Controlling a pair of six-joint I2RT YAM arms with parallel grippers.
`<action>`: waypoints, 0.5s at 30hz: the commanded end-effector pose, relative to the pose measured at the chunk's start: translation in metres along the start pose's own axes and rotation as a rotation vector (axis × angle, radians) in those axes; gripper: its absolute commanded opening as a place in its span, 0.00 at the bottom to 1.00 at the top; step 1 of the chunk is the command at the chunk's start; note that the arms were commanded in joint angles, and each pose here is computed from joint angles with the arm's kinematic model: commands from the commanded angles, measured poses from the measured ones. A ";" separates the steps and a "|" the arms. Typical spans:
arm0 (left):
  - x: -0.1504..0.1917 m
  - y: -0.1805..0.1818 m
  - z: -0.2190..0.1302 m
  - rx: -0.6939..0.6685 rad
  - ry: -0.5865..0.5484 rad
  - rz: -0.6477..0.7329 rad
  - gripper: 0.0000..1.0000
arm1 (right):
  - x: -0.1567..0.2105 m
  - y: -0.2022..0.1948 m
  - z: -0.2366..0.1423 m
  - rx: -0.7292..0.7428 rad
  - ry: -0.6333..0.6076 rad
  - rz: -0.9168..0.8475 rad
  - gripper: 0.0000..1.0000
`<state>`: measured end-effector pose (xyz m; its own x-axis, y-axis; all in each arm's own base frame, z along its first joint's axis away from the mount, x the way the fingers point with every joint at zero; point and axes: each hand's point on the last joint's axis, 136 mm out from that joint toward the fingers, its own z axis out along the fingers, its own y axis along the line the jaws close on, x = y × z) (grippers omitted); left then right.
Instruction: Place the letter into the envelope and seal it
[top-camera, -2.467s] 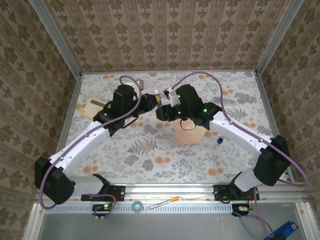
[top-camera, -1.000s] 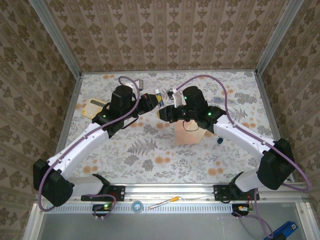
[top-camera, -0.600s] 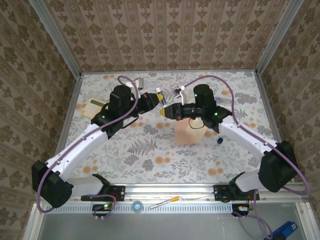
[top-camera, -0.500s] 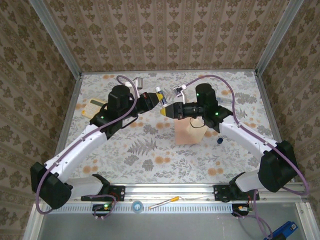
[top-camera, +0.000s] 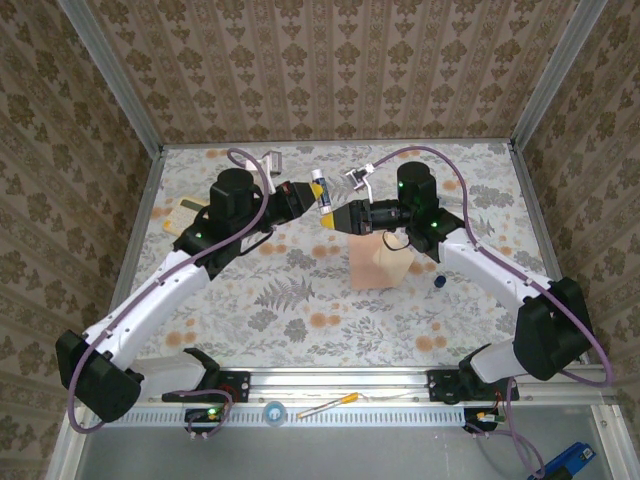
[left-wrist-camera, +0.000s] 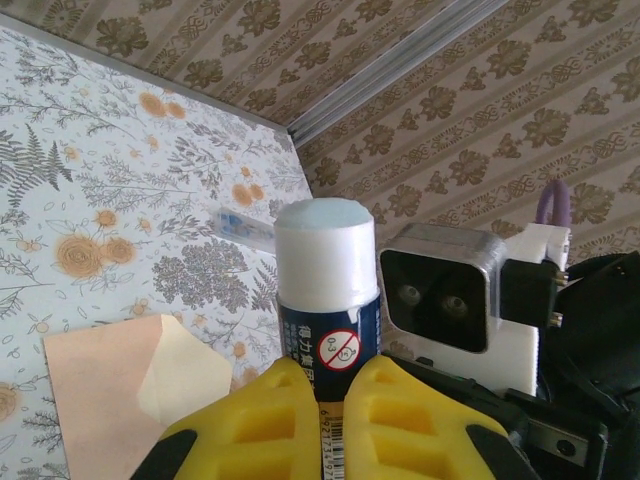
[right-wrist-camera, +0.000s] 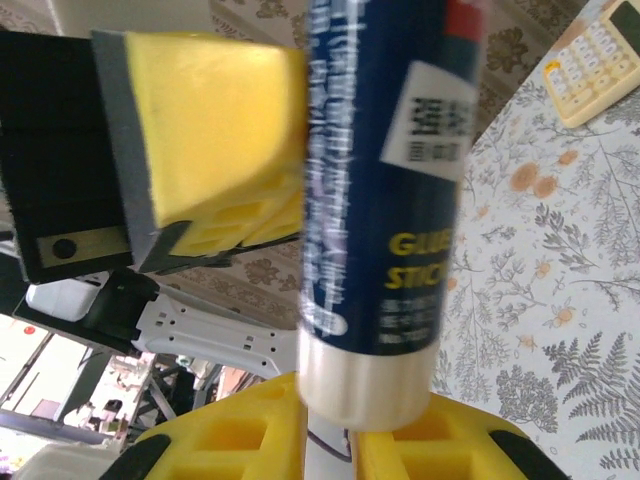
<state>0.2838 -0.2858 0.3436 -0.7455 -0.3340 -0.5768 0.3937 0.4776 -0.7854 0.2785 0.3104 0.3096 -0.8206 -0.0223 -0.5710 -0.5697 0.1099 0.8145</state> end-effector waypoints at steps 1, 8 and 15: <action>0.000 0.003 -0.001 -0.011 0.003 -0.004 0.08 | -0.004 0.015 0.000 -0.047 0.010 -0.059 0.21; -0.002 0.006 -0.001 -0.017 0.001 -0.004 0.08 | 0.002 0.004 0.000 0.004 0.022 -0.047 0.30; -0.002 0.009 -0.003 -0.027 0.002 -0.002 0.08 | 0.014 -0.012 -0.005 0.070 0.030 -0.026 0.43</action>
<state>0.2872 -0.2818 0.3418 -0.7442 -0.3411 -0.5743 0.3834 0.4860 -0.7854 0.2768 0.3081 0.2928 -0.8186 -0.0553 -0.5716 -0.5726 0.1559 0.8049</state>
